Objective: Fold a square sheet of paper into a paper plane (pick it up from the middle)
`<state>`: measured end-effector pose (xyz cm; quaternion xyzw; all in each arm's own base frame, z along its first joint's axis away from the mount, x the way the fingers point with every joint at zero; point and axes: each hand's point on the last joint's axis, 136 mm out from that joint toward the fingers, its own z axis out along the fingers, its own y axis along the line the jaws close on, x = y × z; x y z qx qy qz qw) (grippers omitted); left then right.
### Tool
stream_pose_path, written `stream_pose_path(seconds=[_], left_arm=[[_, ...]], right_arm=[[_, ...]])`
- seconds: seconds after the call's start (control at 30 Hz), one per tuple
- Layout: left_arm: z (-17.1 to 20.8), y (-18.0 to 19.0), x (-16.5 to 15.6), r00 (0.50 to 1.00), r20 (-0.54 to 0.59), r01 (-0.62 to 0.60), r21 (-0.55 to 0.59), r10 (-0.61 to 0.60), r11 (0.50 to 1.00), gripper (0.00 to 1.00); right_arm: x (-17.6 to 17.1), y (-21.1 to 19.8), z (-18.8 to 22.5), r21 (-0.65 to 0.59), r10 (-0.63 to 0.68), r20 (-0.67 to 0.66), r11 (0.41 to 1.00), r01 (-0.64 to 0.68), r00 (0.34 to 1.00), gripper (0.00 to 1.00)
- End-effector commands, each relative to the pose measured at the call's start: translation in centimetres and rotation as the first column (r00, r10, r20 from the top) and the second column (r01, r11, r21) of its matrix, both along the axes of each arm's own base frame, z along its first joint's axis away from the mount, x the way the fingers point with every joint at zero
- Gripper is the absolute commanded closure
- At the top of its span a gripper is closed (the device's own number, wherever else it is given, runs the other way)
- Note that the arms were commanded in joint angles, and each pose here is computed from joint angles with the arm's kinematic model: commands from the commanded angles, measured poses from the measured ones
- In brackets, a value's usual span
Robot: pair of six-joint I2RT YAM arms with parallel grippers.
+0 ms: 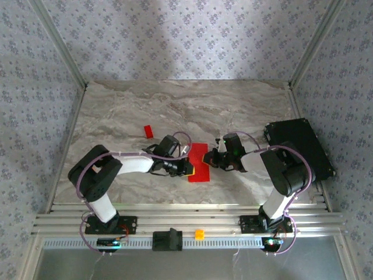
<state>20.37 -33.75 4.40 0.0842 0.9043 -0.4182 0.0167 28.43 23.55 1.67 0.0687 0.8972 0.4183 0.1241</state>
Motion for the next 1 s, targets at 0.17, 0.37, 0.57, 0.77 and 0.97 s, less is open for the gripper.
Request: stream_pose_path(seconds=[0.17, 0.37, 0.57, 0.77, 0.97], left_arm=[[-3.3, 1.3, -1.6, 0.999, -0.046, 0.021, 0.077, -0.018, 0.997, 1.00], [-5.8, 4.9, -4.2, 0.998, -0.064, 0.039, 0.185, -0.027, 0.982, 1.00], [-5.3, 5.8, -4.5, 0.998, -0.032, 0.056, 0.208, -0.051, 0.976, 1.00], [-0.9, 3.6, -2.1, 0.998, 0.065, 0.005, 0.114, -0.013, 0.993, 1.00], [1.8, 0.2, 0.4, 0.995, 0.098, -0.013, -0.009, 0.013, 1.000, 1.00]], right_arm=[[-4.8, -4.8, -7.4, -0.270, -0.105, -0.225, 0.962, 0.042, 0.969, 1.00], [-5.0, -5.1, -7.5, -0.278, -0.107, -0.227, 0.960, 0.041, 0.968, 1.00], [-4.9, -5.1, -7.5, -0.275, -0.108, -0.225, 0.960, 0.044, 0.968, 1.00], [-4.8, -5.0, -7.4, -0.274, -0.107, -0.226, 0.961, 0.042, 0.968, 1.00], [-4.9, -5.0, -7.5, -0.276, -0.107, -0.230, 0.960, 0.041, 0.967, 1.00]])
